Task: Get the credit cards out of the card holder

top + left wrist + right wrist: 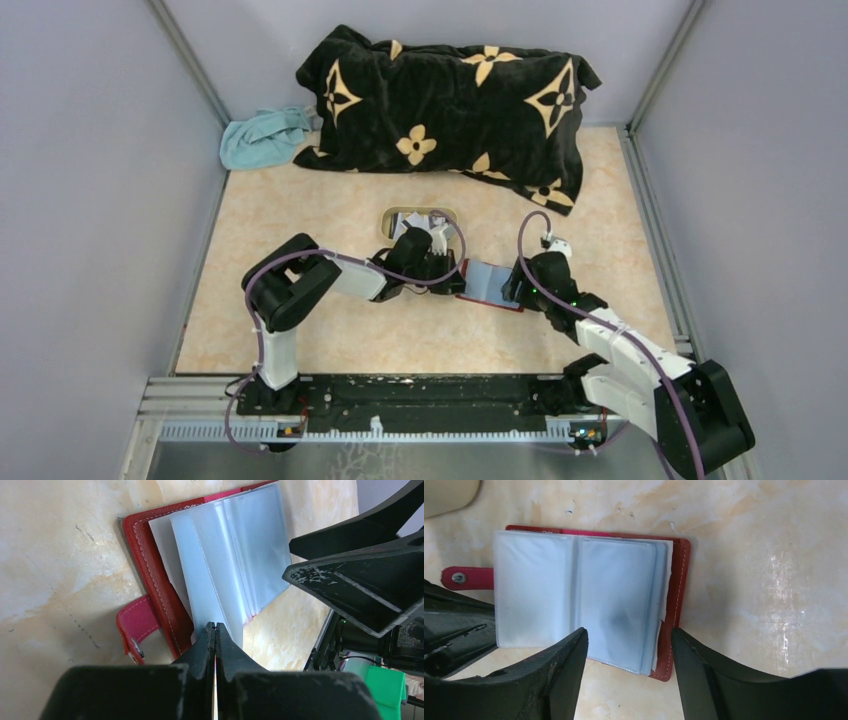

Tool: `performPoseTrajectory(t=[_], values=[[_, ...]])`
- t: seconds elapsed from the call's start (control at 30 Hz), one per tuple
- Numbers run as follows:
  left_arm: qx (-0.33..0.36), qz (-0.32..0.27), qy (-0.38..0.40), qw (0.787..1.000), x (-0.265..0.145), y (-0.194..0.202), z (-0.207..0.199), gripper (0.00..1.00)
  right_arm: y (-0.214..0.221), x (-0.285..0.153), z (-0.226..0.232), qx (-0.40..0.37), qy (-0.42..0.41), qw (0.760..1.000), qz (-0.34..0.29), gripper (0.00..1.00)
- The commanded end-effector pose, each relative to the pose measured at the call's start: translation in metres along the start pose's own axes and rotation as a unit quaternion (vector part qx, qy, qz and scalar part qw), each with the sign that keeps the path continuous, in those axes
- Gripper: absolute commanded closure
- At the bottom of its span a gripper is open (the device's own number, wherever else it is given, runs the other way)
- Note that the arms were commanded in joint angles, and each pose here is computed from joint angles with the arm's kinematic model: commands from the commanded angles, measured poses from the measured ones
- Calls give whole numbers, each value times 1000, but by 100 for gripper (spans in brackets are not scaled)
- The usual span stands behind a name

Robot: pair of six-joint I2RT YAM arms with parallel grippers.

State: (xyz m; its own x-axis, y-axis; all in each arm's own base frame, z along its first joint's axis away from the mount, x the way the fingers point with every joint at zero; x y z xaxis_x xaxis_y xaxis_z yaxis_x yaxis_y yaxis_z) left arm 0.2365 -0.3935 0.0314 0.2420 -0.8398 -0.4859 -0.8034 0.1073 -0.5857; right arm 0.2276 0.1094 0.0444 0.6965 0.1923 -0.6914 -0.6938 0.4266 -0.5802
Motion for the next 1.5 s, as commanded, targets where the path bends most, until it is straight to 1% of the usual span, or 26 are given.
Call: performPoseTrajectory(t=[0.0,0.13,0.27,0.3,0.43,0.53,0.57,0.77,0.83,0.87,0.9,0.97,1.0,1.03,1.07,1.1,1.17,1.2,1.3,1.37,1.47], values=[[-5,10,-1,1000,-1,14,5,100,5,1,-6,13,3,1000,-1,37],[-6,12,0,1000,-2,17,5,100,19,4,3,13,-35,999,23,38],[-8,17,1,1000,-3,22,7,100,13,-1,25,-2,-62,998,9,46],[-10,17,3,1000,-3,23,6,100,10,-2,30,-4,-67,998,6,50],[-10,15,10,1000,-2,22,4,100,2,-4,42,-11,-79,997,8,70],[-9,17,11,1000,-2,23,3,100,0,-5,47,-13,-86,996,9,95],[-10,17,11,1000,-3,23,4,100,0,-5,48,-12,-87,996,8,100],[-9,17,11,1000,-4,24,3,100,-6,-12,60,-6,-116,993,1,100],[-9,15,15,1000,-5,22,0,95,-9,-14,60,-9,-111,994,-3,100],[-7,12,17,1000,-7,20,-3,92,-11,-15,58,-10,-103,995,-6,97],[-3,9,19,1000,-8,19,-6,88,-13,-16,53,-11,-90,996,-13,85],[8,-2,21,1000,-15,13,-15,77,-18,-19,47,-12,-75,997,-27,56],[16,-13,23,1000,-21,8,-20,71,-20,-20,44,-15,-69,997,-33,44],[30,-27,31,999,-28,3,-29,63,-22,-21,42,-20,-63,997,-39,34],[44,-44,36,997,-37,-2,-36,48,-23,-22,40,-24,-59,997,-41,28],[58,-65,38,995,-47,-10,-45,33,-23,-22,38,-28,-55,997,-42,24],[72,-110,22,991,-70,-26,-54,5,-23,-22,38,-31,-52,997,-39,19],[77,-126,13,989,-83,-33,-58,1,-22,-22,38,-30,-54,997,-37,18],[96,-187,-7,978,-127,-53,-72,1,-22,-22,43,-30,-67,997,-38,17],[96,-215,-37,971,-152,-59,-69,1,-24,-24,46,-28,-77,996,-43,17],[102,-238,-87,962,-185,-59,-60,1,-29,-30,52,-27,-93,994,-53,17]])
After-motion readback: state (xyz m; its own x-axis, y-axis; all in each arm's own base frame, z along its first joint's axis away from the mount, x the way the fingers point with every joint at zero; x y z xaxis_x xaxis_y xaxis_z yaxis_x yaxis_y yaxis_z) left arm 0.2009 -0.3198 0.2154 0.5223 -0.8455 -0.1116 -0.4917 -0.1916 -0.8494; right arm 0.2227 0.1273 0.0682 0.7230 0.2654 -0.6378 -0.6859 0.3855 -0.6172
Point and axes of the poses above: each gripper's point midway between its finger pads, its own x axis out along the fingers, its own z axis along the line the jaws close on, y = z × x, the point moved 1 cm from there along -x, back along the fingers, and after that the axes turned 6 degrees about x, right-handed, at the moved point
